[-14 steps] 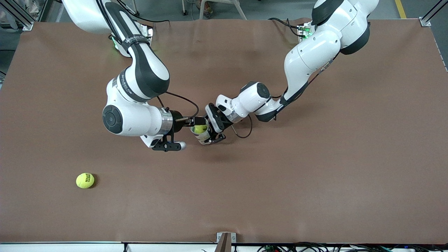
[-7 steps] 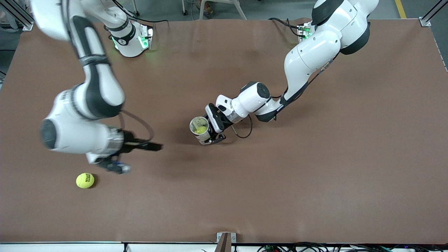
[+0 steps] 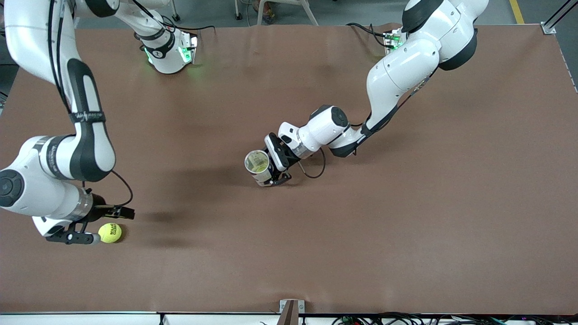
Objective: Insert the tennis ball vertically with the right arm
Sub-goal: 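Move the right gripper to the second tennis ball and grasp it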
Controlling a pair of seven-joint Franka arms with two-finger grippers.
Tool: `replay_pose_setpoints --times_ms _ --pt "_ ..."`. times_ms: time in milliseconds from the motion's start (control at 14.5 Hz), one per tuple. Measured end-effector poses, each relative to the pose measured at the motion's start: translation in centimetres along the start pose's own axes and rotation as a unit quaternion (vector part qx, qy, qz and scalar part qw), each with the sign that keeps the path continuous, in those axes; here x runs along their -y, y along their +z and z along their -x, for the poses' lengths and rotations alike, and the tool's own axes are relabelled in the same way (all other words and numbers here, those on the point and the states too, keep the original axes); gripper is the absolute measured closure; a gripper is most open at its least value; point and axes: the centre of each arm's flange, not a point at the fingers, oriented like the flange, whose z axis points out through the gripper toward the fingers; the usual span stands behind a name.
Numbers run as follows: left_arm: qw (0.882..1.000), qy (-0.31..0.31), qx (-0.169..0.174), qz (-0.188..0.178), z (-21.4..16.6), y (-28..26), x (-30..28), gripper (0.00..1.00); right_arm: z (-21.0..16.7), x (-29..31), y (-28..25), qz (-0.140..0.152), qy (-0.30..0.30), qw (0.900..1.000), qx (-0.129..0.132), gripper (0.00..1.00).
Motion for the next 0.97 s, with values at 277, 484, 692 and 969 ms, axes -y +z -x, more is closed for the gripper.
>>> replay_pose_setpoints --times_ms 277,484,692,969 --pt "1.000 0.002 0.001 0.001 0.0 0.1 -0.2 0.22 -0.9 -2.3 4.8 0.018 -0.027 0.999 -0.024 0.00" --pt "1.000 0.004 0.001 0.003 -0.1 0.2 -0.7 0.22 -1.5 -2.6 5.8 0.043 -0.048 0.997 -0.045 0.00" --pt "1.000 0.005 0.001 0.005 -0.1 0.3 -0.9 0.22 -2.0 -4.3 7.6 0.053 -0.073 0.993 -0.074 0.00" --pt "1.000 0.008 0.000 0.007 -0.3 0.4 -1.3 0.22 -1.9 -6.8 8.1 0.058 -0.080 0.992 -0.078 0.00"
